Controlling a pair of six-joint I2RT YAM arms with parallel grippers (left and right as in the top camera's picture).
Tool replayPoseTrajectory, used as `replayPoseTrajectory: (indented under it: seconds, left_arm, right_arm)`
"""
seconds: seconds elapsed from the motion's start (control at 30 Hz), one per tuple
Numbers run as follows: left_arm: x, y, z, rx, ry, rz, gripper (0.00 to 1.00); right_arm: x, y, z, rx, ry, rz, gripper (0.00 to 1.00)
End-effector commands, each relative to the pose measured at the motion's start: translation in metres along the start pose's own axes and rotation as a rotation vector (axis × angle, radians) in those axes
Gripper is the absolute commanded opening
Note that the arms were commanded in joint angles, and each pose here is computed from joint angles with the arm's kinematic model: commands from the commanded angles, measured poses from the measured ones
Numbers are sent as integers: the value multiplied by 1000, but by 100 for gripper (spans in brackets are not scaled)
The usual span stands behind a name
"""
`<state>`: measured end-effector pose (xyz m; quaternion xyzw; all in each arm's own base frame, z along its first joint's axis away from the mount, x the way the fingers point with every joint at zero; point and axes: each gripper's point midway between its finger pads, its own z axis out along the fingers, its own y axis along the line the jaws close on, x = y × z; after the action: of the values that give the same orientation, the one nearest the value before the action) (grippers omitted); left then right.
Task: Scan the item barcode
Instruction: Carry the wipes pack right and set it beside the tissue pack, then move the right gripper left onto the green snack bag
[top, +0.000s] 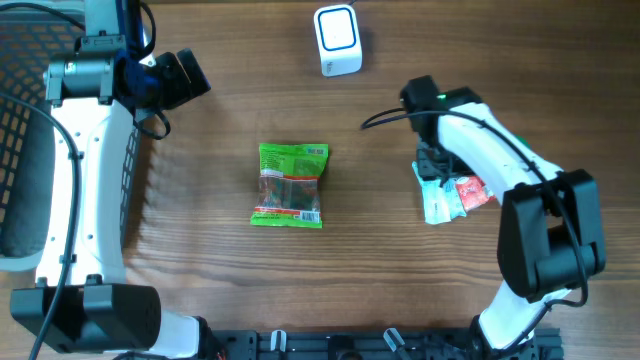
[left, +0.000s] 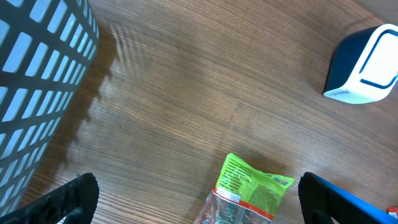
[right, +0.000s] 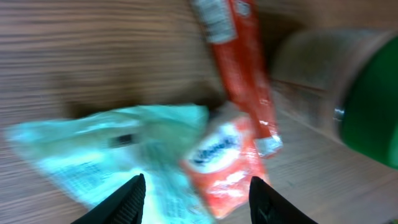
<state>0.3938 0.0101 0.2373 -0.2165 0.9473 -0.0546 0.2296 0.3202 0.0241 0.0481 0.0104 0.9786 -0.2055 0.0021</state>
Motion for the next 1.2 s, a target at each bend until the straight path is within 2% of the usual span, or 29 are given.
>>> replayPoseTrajectory:
  seconds: [0.0,0.17,0.3,0.33,0.43,0.63,0.8,0.93,1.17]
  left_arm:
    - [-1,2,1,-7,-3,13,100]
    - [-1,2,1,-7,-3,13,100]
    - [-1,2,1,-7,-3,13,100]
    - [-1,2,1,-7,-3,13,100]
    - [-1,2,1,-7,-3,13,100]
    - [-1,2,1,-7,-3,13,100]
    - [-1,2,1,-7,-3,13,100]
    - [-1,2,1,-7,-3,13,100]
    - [-1,2,1,-7,-3,13,100]
  right_arm:
    - [-5,-8,-14,3,-6,23,55]
    - [-20,21,-66,-170,-103,-37,61]
    - [-11,93,-114,-544,-142,-225,65]
    - [0,133,-141,-754,-164,-355,66]
    - [7,170,-162,-882,-222,-443,66]
    - [3,227,-179,-885,-433,-563,66]
    - [0,266,-178,-846,-543,-616,67]
    - [7,289,-164,-848,-517,-636,70]
    - [10,322,-118,-848,-389,-531,70]
